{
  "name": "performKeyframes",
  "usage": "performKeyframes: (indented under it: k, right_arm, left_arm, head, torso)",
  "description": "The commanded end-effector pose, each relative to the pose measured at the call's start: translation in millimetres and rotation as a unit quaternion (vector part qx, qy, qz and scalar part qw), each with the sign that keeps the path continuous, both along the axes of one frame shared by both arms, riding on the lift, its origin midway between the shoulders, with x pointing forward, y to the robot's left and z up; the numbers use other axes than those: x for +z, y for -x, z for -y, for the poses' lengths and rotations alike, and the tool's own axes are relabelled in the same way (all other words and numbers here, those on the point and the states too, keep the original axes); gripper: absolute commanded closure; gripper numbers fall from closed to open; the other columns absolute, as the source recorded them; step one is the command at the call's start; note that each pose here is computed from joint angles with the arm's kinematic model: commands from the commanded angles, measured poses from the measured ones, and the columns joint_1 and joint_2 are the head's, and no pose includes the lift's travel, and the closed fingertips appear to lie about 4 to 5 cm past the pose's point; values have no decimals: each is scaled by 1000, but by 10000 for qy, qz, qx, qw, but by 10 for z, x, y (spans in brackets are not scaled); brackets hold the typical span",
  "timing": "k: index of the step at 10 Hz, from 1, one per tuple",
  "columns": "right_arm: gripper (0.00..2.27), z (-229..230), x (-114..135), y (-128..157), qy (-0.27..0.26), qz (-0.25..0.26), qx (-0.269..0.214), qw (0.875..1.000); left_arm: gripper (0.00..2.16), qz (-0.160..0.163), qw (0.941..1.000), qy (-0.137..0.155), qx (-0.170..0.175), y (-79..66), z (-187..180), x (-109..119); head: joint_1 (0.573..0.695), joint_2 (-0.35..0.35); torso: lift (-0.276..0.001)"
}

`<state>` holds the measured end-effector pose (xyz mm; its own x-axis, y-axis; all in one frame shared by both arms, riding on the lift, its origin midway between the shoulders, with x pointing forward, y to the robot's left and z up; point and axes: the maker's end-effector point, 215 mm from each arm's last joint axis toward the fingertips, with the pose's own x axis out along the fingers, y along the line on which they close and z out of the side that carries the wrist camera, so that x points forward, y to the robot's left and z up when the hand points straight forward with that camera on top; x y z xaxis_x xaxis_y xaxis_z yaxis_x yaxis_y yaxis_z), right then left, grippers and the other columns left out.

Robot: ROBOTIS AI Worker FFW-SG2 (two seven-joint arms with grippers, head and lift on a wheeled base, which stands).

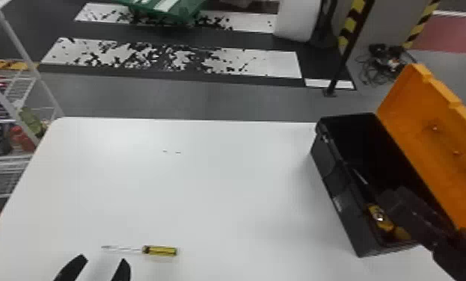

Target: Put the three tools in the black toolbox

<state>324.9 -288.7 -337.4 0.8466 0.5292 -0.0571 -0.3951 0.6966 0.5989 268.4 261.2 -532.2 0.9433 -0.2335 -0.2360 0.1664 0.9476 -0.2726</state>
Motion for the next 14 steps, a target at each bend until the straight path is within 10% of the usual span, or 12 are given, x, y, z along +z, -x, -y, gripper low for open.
performKeyframes:
  k: [1, 14]
  right_arm:
    - [76, 38, 25, 14, -3, 17, -13, 10000]
    - [76, 97, 136, 50, -21, 97, 93, 9999]
  left_arm:
    - [80, -55, 9999, 73, 77, -20, 5, -67]
    - [80, -401, 9986, 332, 111, -317, 168, -395]
  head:
    - [695, -57]
    - [695, -97]
  torso:
    - [-55]
    - [-55]
